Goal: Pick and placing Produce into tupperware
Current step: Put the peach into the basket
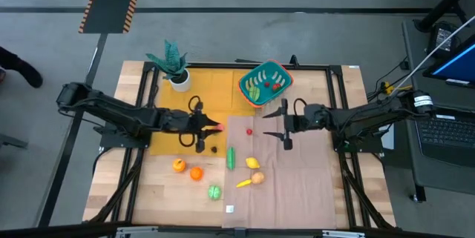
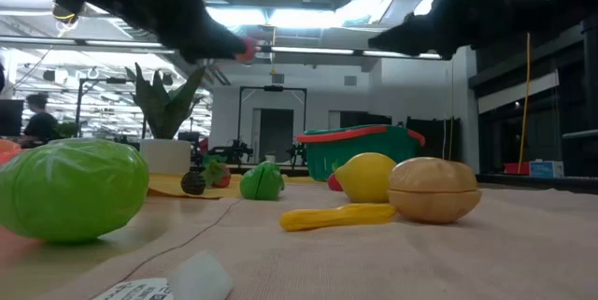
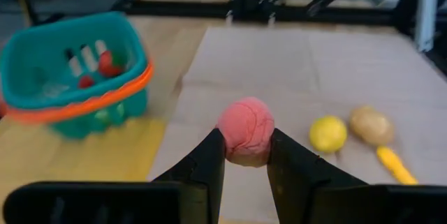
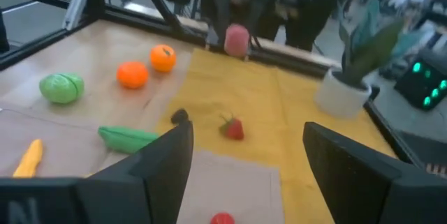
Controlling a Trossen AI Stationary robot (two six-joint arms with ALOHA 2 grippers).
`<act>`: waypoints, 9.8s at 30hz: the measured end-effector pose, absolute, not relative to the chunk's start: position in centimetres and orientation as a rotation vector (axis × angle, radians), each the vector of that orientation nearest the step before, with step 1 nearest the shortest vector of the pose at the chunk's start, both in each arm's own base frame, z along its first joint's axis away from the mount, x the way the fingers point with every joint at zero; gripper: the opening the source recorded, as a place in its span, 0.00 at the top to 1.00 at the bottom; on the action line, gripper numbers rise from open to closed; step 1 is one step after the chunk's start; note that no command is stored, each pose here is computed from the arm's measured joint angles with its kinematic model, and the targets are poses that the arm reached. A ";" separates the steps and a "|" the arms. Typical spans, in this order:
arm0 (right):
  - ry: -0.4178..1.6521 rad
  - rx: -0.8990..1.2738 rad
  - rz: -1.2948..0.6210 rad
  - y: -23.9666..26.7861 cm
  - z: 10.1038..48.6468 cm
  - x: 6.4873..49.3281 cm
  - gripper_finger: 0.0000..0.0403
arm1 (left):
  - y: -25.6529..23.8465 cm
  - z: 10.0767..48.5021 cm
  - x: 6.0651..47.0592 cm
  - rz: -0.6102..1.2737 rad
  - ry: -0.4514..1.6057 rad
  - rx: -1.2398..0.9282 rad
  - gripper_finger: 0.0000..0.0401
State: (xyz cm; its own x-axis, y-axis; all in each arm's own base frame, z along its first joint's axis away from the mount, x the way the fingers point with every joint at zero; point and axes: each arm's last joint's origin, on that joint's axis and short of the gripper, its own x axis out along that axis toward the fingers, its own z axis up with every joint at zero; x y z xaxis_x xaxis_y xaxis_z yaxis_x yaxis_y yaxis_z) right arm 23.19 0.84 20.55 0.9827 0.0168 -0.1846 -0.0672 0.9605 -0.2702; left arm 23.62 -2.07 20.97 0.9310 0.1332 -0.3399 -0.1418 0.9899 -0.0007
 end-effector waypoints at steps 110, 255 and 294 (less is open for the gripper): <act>0.260 -0.351 0.068 1.4 21.9 35.0 0.84 | -0.5 19.8 26.6 -0.025 0.203 0.012 0.65; 1.016 0.434 -0.322 -18.2 18.9 30.1 0.89 | 6.0 21.4 21.8 0.213 0.414 0.107 0.52; 1.038 0.364 -0.278 -18.1 18.8 30.0 0.70 | 5.9 21.2 21.7 0.209 0.442 0.103 0.52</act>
